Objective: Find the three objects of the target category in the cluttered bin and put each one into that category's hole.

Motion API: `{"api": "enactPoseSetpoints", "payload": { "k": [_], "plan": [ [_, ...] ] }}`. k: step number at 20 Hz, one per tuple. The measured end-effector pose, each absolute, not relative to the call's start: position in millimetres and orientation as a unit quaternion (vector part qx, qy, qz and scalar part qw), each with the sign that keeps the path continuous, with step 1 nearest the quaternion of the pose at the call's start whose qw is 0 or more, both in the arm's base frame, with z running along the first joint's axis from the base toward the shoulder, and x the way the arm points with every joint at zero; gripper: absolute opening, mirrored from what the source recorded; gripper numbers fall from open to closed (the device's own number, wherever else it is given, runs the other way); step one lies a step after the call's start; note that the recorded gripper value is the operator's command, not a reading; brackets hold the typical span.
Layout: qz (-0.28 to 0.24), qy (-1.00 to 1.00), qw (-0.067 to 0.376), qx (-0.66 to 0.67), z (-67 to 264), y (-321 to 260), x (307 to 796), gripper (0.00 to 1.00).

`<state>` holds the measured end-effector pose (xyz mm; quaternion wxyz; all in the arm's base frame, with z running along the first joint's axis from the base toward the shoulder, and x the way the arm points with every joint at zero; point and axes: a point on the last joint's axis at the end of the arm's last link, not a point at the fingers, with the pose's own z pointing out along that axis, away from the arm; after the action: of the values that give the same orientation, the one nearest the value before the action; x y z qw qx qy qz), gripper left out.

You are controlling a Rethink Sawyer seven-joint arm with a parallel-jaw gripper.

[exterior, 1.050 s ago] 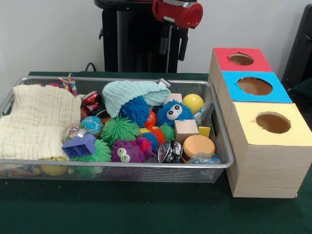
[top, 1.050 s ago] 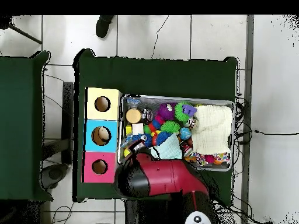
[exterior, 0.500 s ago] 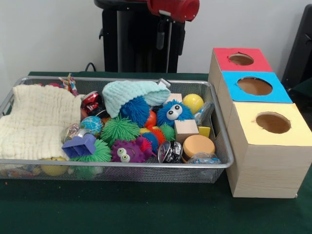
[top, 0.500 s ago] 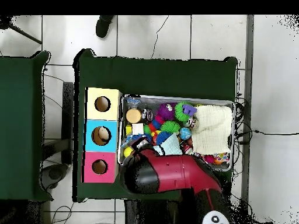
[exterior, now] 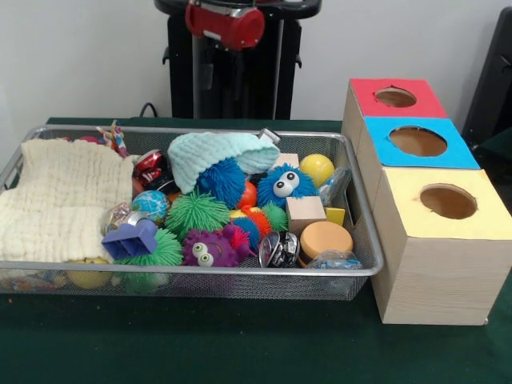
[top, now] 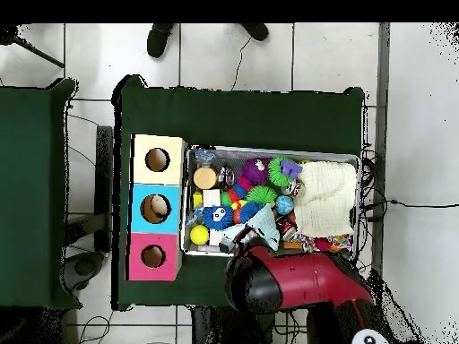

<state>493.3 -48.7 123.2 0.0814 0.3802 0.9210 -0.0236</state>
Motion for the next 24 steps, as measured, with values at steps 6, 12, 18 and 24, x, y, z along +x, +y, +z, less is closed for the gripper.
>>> {"api": "enactPoseSetpoints", "payload": {
  "k": [6, 12, 18, 24],
  "plan": [
    [-0.031, 0.927, 0.070, 0.368, 106, -75, 476, 1.00],
    [-0.025, 0.926, 0.066, 0.371, 97, -97, 470, 1.00],
    [-0.014, 0.925, 0.070, 0.374, 99, -102, 475, 1.00],
    [-0.009, 0.935, 0.078, 0.347, 107, -70, 487, 1.00]
  ]
}}
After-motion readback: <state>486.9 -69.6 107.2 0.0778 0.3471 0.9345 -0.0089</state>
